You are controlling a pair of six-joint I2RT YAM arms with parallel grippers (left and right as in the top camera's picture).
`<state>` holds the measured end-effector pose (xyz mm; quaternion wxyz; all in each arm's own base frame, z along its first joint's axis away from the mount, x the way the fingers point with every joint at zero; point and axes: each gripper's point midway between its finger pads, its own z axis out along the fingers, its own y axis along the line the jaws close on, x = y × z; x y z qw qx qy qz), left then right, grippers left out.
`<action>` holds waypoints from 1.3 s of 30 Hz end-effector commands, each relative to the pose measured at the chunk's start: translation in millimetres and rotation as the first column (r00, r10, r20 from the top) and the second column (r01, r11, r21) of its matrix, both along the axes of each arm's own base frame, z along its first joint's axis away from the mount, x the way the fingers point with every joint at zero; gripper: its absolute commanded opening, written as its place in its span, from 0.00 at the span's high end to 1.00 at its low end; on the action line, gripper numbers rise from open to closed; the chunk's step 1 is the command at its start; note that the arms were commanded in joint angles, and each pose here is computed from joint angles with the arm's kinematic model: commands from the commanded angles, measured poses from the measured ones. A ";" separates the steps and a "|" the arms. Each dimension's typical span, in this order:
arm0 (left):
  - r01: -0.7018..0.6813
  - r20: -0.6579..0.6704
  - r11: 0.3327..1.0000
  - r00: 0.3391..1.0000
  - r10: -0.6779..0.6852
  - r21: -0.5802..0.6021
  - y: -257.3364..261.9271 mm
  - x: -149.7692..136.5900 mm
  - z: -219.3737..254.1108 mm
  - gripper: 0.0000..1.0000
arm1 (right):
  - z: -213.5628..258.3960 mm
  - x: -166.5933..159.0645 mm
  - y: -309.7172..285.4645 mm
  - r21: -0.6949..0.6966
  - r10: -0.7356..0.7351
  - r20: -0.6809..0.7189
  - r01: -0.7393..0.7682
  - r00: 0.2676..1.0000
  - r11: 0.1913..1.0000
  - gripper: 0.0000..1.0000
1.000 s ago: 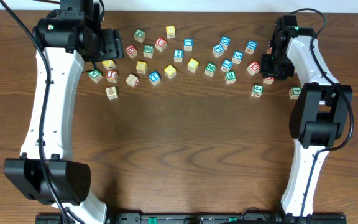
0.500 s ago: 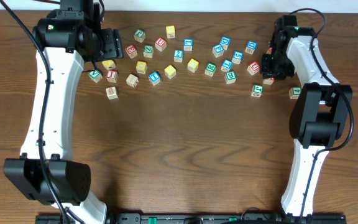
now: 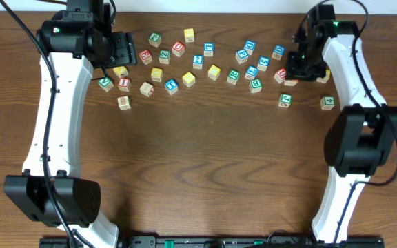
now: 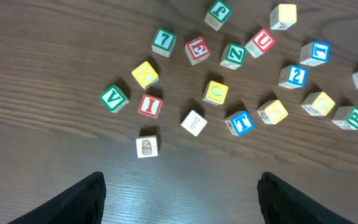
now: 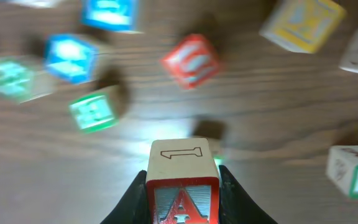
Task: Spell out AI2
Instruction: 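Carry the red A block toward the table center and lower it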
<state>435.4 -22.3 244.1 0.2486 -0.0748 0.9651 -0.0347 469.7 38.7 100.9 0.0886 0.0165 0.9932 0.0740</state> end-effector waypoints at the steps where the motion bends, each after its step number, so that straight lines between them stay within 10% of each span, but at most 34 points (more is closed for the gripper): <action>1: -0.043 0.008 0.998 0.999 0.042 0.047 12.4 2.5 1.7 0.23 | 27.7 -5.1 47.5 0.099 0.110 0.051 -0.114 0.993 0.989 0.83; 15: -0.174 0.010 0.983 0.985 0.173 0.066 69.0 0.2 1.9 0.23 | 22.8 -62.8 171.6 0.126 0.309 -0.035 -0.303 0.950 0.945 0.84; 39: -0.263 0.013 0.961 0.965 0.263 0.082 108.3 -5.1 1.9 0.23 | -3.5 -108.1 258.3 -0.095 0.017 -0.010 -0.018 1.000 0.995 0.83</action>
